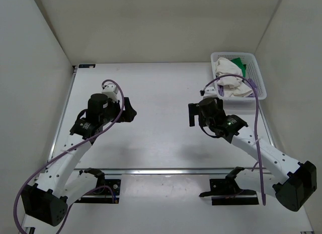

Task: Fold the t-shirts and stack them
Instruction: Grab crumpled tshirt from bin with the right arm

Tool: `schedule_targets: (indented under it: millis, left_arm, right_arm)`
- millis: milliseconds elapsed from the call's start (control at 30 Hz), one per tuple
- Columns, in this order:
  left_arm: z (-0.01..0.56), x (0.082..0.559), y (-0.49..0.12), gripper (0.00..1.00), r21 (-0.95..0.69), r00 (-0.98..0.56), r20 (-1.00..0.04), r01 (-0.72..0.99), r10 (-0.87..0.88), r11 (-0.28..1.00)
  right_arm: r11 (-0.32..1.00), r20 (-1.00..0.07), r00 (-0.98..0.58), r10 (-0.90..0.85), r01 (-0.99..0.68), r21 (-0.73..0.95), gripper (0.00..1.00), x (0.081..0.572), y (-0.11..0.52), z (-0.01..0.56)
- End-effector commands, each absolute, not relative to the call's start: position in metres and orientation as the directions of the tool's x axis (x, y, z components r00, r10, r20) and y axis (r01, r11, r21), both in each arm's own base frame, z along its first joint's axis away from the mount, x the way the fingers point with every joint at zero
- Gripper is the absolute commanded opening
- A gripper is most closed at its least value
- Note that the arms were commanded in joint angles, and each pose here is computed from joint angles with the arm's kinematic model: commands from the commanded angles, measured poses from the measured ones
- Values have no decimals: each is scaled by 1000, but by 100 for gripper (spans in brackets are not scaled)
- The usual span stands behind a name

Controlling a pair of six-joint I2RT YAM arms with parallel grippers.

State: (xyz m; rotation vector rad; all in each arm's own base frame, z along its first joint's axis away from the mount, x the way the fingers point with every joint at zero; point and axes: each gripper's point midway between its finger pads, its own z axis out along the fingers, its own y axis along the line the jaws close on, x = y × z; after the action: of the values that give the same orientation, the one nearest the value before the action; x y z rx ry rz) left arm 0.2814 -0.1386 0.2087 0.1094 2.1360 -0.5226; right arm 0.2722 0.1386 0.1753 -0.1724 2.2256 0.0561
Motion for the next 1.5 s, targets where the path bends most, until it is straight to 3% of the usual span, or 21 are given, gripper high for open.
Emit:
schedule_targets:
  millis: [0, 100, 200, 267, 300, 333, 367, 400, 433, 467, 633, 733, 967, 1267, 1467]
  left_arm:
    - [217, 276, -145, 98, -342, -565, -817, 318, -113, 884]
    - [220, 277, -144, 99, -335, -557, -822, 306, -118, 891]
    - [220, 275, -146, 99, -393, -564, -813, 350, -144, 850]
    - [217, 271, -153, 99, -418, -569, -808, 371, -153, 829]
    - [219, 273, -154, 98, -419, -555, -816, 375, -162, 827]
    - [219, 269, -157, 88, -429, -552, -817, 385, -169, 817]
    - [222, 269, -159, 40, -438, -541, -820, 386, -185, 812]
    - [223, 269, -160, 14, -441, -538, -820, 381, -193, 812]
    - [222, 269, -160, 9, -444, -537, -820, 378, -198, 812]
    - [219, 269, -159, 5, -447, -541, -816, 368, -203, 816]
    - [222, 270, -163, 13, -436, -529, -827, 389, -190, 811]
    - [228, 269, -167, 19, -464, -524, -825, 412, -213, 784]
    - [217, 269, -167, 30, -469, -551, -811, 411, -197, 782]
    - [212, 269, -165, 31, -462, -547, -814, 404, -196, 790]
    - [211, 272, -160, 31, -456, -540, -817, 389, -203, 801]
  right_arm:
    - [991, -836, -543, -76, -132, -5, 99, 291, 130, 212]
    - [993, -843, -536, -45, -114, 19, 99, 309, 114, 230]
    - [976, -881, -472, -25, -201, 80, 99, 327, 115, 257]
    - [983, -890, -455, 35, -145, 114, 39, 340, 104, 269]
    - [988, -898, -438, 55, -106, 112, 0, 346, 100, 279]
    - [995, -908, -416, 53, -52, 82, 0, 353, 90, 283]
    - [998, -911, -410, 48, -7, 56, 0, 364, 76, 285]
    - [999, -899, -434, 50, 23, 45, 0, 376, 63, 284]
    - [998, -895, -441, 64, 39, 52, 3, 380, 55, 285]
    - [995, -892, -446, 79, 96, 41, 14, 393, 39, 286]
    - [968, -866, -465, 184, 239, 77, 49, 430, -29, 264]
    - [962, -829, -514, 221, 257, 98, 58, 456, -45, 237]
    - [943, -796, -523, 303, 284, 172, 57, 497, -71, 204]
    - [925, -771, -512, 380, 193, 327, 63, 530, -70, 186]
    - [916, -769, -502, 396, 157, 370, 59, 545, -72, 184]
